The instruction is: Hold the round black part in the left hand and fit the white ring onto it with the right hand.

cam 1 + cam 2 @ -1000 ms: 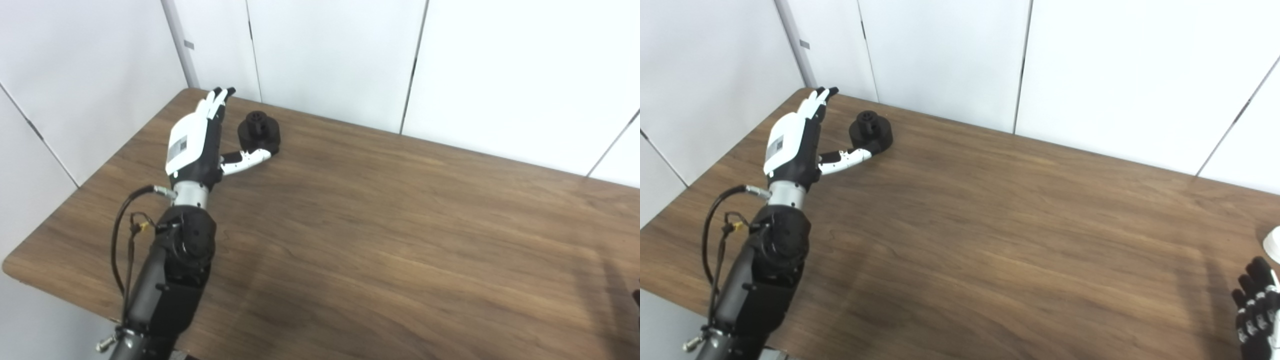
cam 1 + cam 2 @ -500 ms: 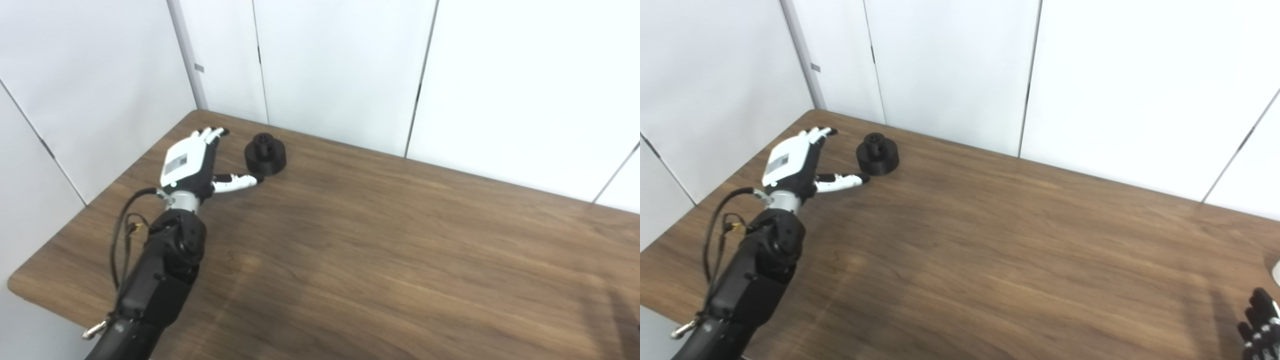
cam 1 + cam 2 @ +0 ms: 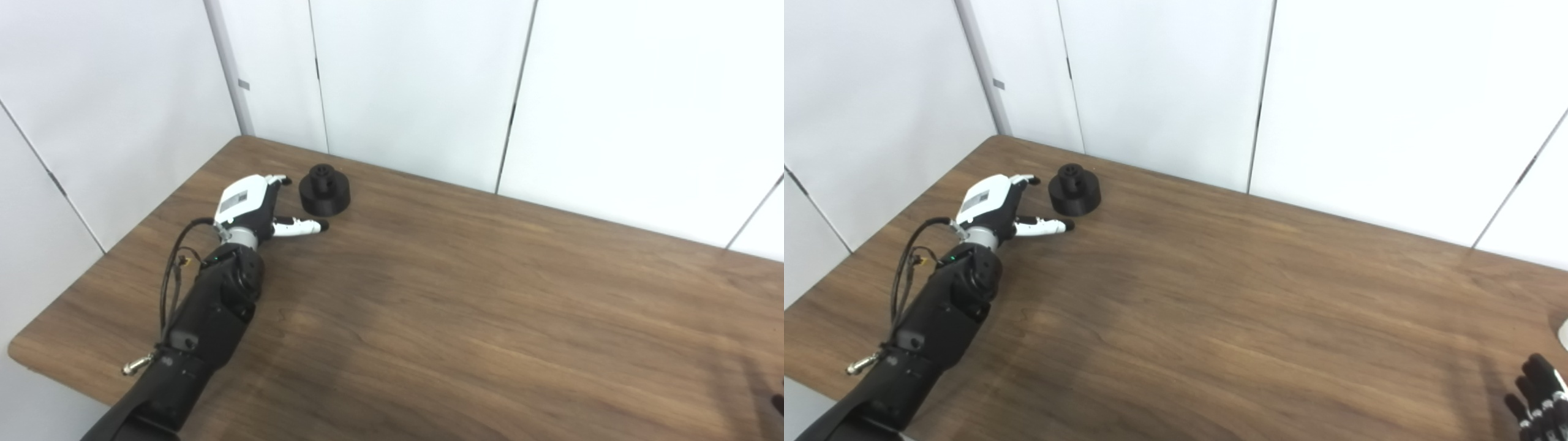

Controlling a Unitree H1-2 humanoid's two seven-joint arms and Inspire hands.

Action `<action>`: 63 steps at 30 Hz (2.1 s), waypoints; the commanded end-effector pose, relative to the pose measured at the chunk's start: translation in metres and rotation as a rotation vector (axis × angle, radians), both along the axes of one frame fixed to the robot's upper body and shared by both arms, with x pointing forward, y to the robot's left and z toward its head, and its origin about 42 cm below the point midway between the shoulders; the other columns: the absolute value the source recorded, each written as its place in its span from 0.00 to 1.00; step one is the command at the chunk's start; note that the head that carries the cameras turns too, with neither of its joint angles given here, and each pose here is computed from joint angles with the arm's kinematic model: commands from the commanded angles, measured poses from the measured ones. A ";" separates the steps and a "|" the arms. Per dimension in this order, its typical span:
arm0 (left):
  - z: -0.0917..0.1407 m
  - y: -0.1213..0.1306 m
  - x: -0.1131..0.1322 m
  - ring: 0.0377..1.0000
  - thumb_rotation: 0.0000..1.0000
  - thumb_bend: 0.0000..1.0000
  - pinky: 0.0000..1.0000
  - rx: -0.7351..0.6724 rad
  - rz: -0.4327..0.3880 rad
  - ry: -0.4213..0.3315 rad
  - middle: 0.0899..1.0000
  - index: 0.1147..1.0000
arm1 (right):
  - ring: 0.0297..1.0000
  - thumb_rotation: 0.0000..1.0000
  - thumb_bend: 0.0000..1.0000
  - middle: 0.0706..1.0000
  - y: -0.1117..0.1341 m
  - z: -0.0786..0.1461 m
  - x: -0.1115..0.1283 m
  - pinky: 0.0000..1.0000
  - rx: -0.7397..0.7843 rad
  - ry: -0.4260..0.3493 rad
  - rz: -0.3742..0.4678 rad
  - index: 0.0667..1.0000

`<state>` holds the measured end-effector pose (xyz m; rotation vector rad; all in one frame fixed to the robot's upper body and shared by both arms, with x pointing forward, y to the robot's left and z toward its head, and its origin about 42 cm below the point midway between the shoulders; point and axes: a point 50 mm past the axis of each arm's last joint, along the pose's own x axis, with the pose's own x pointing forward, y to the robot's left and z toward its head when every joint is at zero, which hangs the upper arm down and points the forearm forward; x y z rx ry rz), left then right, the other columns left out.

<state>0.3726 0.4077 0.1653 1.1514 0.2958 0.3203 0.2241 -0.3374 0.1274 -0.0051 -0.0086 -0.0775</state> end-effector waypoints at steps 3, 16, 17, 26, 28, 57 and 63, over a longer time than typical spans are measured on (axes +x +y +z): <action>0.024 0.006 0.019 0.96 0.51 1.00 0.91 0.010 0.007 -0.109 0.93 0.85 | 0.92 1.00 0.61 0.92 -0.001 0.012 0.003 0.88 -0.027 -0.070 -0.003 0.88; 0.017 0.012 0.033 0.96 0.49 0.99 0.93 0.023 0.032 -0.116 0.92 0.85 | 0.91 1.00 0.66 0.90 -0.002 0.009 0.002 0.84 -0.029 -0.070 0.001 0.85; 0.017 0.013 0.035 0.95 0.49 1.00 0.93 0.021 0.035 -0.120 0.91 0.85 | 0.92 1.00 0.66 0.91 -0.003 0.008 0.002 0.85 -0.028 -0.071 0.001 0.86; 0.019 0.014 0.048 0.96 0.54 1.00 0.94 0.014 0.042 -0.107 0.92 0.86 | 0.91 1.00 0.68 0.90 -0.001 0.008 -0.001 0.83 -0.023 -0.077 0.001 0.85; 0.020 0.014 0.050 0.96 0.51 1.00 0.92 0.005 0.038 -0.113 0.92 0.85 | 0.90 0.99 0.69 0.90 0.000 0.008 -0.001 0.83 -0.020 -0.076 0.000 0.85; 0.030 0.001 0.089 0.96 0.54 1.00 0.88 -0.094 0.031 -0.090 0.94 0.86 | 0.91 0.93 0.77 0.90 0.005 0.013 -0.010 0.84 -0.018 -0.069 -0.008 0.85; 0.029 -0.001 0.093 0.97 0.54 1.00 0.92 -0.074 0.043 -0.067 0.95 0.85 | 0.91 0.94 0.77 0.90 0.005 0.014 -0.011 0.84 -0.022 -0.073 -0.002 0.85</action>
